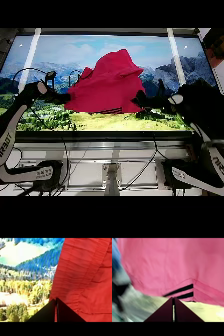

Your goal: Fold the clothes and pants, and hang the long-sleeved shirts on hangers.

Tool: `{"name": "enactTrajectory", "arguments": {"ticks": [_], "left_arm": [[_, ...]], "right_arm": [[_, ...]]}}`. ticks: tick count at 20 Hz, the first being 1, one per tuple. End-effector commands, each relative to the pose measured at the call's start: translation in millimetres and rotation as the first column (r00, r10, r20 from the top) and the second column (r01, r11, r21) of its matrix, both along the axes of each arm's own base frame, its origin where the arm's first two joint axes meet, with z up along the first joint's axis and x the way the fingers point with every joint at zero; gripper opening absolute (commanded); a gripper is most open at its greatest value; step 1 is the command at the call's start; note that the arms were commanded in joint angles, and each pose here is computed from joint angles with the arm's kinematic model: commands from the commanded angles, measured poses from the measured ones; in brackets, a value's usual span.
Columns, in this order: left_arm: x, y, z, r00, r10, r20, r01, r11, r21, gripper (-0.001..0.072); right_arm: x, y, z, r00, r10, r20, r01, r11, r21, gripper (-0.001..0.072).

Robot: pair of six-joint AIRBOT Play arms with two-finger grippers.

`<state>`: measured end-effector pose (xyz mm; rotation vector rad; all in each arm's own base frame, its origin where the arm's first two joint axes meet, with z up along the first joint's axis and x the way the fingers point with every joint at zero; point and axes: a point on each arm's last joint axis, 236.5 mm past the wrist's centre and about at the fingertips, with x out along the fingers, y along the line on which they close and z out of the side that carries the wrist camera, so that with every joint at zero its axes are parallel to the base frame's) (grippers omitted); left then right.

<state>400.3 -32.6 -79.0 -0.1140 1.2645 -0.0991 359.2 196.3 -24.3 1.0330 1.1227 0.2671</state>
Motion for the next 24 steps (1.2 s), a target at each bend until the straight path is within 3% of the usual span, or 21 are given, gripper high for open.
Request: {"name": "enactTrajectory", "arguments": {"ticks": [1,2,4,5,9,13,14,18,22,24], "left_arm": [[-1,2,-1,1.000,-0.001,-0.004,0.001,1.000,0.006,0.0225],[-1,3,-1,1.000,0.002,-0.004,-0.002,1.000,0.006,0.0399],[-1,4,-1,1.000,0.018,-0.007,-0.018,1.000,-0.003,0.0405],[0,6,0,0.999,0.046,-0.007,-0.046,0.999,-0.017,0.0358],[2,13,7,0.991,0.132,-0.010,-0.132,0.986,-0.097,0.0327],[-1,20,35,0.975,0.224,-0.013,-0.219,0.939,-0.265,0.0287],[-7,21,41,0.971,0.239,-0.030,-0.236,0.921,-0.309,0.0287],[-42,7,41,0.940,0.324,-0.102,-0.330,0.795,-0.509,0.0287],[-84,-41,20,0.886,0.382,-0.261,-0.449,0.572,-0.687,0.0316],[-93,-60,13,0.865,0.401,-0.304,-0.476,0.460,-0.749,0.0421]], "right_arm": [[-21,-33,-26,0.943,-0.315,-0.110,0.326,0.940,0.100,0.0011],[-27,-32,-31,0.942,-0.310,-0.130,0.324,0.941,0.098,0.0063],[-29,-27,-31,0.937,-0.306,-0.167,0.328,0.936,0.124,0.0412],[-28,-29,-31,0.927,-0.326,-0.186,0.353,0.927,0.131,0.0454],[-13,-53,-37,0.875,-0.450,-0.177,0.470,0.878,0.091,0.0455],[-18,-52,-53,0.872,-0.442,-0.210,0.462,0.885,0.060,0.0462],[-22,-50,-60,0.870,-0.433,-0.237,0.458,0.887,0.057,0.0512],[-30,-44,-70,0.875,-0.396,-0.277,0.424,0.904,0.047,0.0527],[-24,-60,-73,0.868,-0.429,-0.250,0.447,0.895,0.015,0.0527],[-22,-64,-74,0.865,-0.441,-0.238,0.455,0.890,0.003,0.0526]]}}
